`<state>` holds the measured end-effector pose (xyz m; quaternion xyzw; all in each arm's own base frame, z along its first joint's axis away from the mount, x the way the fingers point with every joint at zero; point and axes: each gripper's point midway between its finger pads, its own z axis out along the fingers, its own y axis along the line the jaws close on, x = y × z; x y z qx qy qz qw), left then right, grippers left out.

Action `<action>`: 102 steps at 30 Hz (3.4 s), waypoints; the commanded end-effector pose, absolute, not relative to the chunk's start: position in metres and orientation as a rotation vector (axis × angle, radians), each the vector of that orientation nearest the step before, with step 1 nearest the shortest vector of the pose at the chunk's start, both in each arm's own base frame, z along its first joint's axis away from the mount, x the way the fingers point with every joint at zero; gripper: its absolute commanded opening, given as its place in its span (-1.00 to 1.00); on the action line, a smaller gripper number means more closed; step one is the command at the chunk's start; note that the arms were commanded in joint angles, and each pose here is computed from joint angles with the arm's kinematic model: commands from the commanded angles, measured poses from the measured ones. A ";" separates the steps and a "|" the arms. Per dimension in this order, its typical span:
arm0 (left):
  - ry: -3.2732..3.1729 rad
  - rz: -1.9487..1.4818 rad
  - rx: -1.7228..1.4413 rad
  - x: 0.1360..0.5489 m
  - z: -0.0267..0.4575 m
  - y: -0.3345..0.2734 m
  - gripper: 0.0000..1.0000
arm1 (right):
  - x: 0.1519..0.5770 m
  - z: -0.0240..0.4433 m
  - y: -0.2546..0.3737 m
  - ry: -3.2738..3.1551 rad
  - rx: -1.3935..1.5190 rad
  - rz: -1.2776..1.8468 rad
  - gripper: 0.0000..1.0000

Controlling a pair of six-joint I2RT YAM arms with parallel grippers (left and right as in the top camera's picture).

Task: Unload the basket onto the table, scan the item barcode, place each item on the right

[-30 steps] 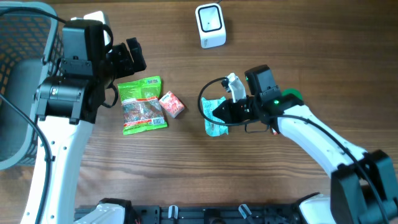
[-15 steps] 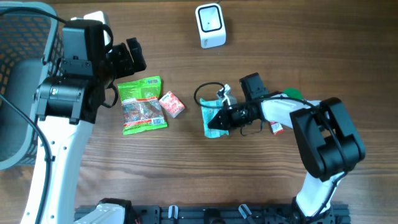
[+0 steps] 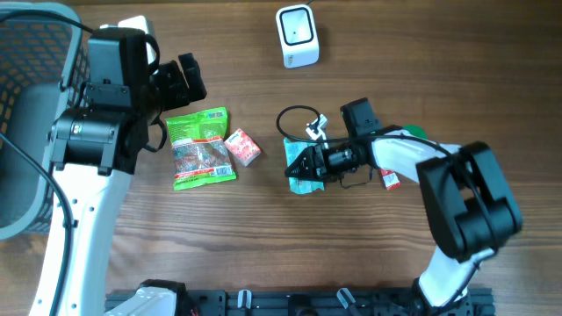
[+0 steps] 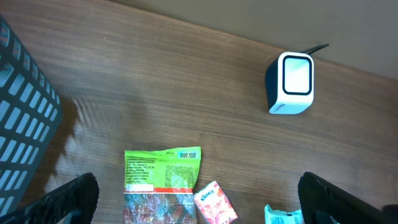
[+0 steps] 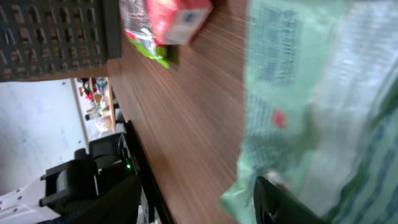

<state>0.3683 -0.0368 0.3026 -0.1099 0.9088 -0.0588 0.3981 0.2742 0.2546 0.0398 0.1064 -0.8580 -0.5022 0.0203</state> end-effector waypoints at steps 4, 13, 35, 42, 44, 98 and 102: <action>2.294 -0.136 -0.266 0.369 0.305 -0.036 1.00 | 0.273 0.070 0.252 -2.746 0.359 -1.536 -0.83; 2.294 -0.136 -0.266 0.369 0.305 -0.036 1.00 | 0.261 0.017 0.246 -2.817 0.130 -1.415 -0.91; 2.293 -0.135 -0.266 0.369 0.305 -0.036 1.00 | 0.258 0.056 0.255 -2.710 -0.009 -1.599 -0.89; 2.294 -0.136 -0.266 0.369 0.305 -0.036 1.00 | 0.274 0.036 0.245 -2.897 -0.087 -1.451 -0.91; 2.293 -0.135 -0.266 0.369 0.305 -0.036 1.00 | 0.275 0.029 0.246 -2.942 -0.086 -1.398 -0.91; 2.294 -0.136 -0.266 0.369 0.305 -0.036 1.00 | 0.271 0.143 0.294 -2.909 0.427 -1.873 -0.82; 2.294 -0.136 -0.266 0.369 0.305 -0.036 1.00 | 0.289 0.115 0.262 -3.144 0.367 -1.618 -0.80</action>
